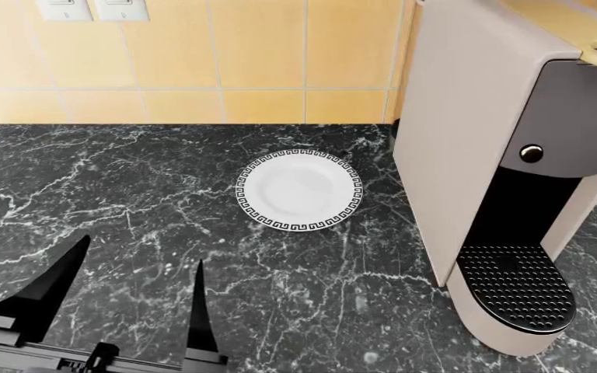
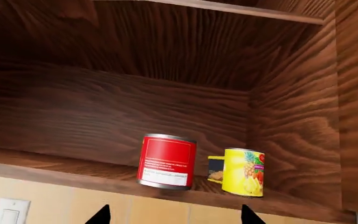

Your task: Pick the cans from the counter and place them in their designated side in the cabinet.

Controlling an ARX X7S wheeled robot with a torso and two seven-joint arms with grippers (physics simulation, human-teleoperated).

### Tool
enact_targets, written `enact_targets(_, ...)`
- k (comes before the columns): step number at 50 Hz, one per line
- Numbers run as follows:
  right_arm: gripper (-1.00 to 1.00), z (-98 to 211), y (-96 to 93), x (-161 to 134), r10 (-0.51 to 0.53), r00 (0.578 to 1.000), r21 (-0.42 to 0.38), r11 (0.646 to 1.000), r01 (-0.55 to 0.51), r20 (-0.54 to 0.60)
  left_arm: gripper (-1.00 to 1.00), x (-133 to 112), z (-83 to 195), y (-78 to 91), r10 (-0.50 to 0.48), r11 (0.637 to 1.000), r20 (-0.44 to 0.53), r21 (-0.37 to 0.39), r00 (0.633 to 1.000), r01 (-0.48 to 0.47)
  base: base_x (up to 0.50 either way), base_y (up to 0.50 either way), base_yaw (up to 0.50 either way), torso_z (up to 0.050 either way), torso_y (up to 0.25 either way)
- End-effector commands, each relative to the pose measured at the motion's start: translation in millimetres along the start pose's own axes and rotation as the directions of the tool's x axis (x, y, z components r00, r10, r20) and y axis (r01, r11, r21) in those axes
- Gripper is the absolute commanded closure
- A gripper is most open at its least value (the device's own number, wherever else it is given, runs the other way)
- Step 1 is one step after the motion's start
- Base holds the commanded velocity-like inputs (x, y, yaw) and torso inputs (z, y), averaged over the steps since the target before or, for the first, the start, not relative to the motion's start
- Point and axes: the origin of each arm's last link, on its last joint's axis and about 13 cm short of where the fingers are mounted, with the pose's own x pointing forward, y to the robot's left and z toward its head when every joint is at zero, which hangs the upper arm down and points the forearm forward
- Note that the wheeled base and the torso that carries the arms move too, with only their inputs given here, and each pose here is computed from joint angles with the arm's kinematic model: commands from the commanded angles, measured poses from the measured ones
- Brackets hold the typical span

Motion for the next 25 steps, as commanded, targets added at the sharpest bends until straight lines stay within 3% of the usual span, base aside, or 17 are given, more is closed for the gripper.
enact_targets(1,-1.0,-17.1,-2.3,-25.3,0.01,0.999,0.032,0.999,-0.009,-0.035,-1.0,0.7,0.1,-0.2,-0.002,1.0,0.005,0.004,1.0,0.002,0.0,0.0,0.0,0.0,0.0)
enact_targets(16,-1.0,-59.7,4.2,-61.6,0.081,0.993,0.061,0.995,-0.076,-0.091,-1.0,-1.7,-1.8,-2.6,-0.007,1.0,0.012,0.002,1.0,0.007,0.0,0.0,0.0,0.0,0.0)
enact_targets(25,-1.0,-90.2,-3.6,-63.6,0.129,0.985,0.06,0.991,-0.122,-0.115,-1.0,-1.6,-1.3,-1.1,-0.004,1.0,0.023,-0.001,1.0,0.004,0.0,0.0,0.0,0.0,0.0)
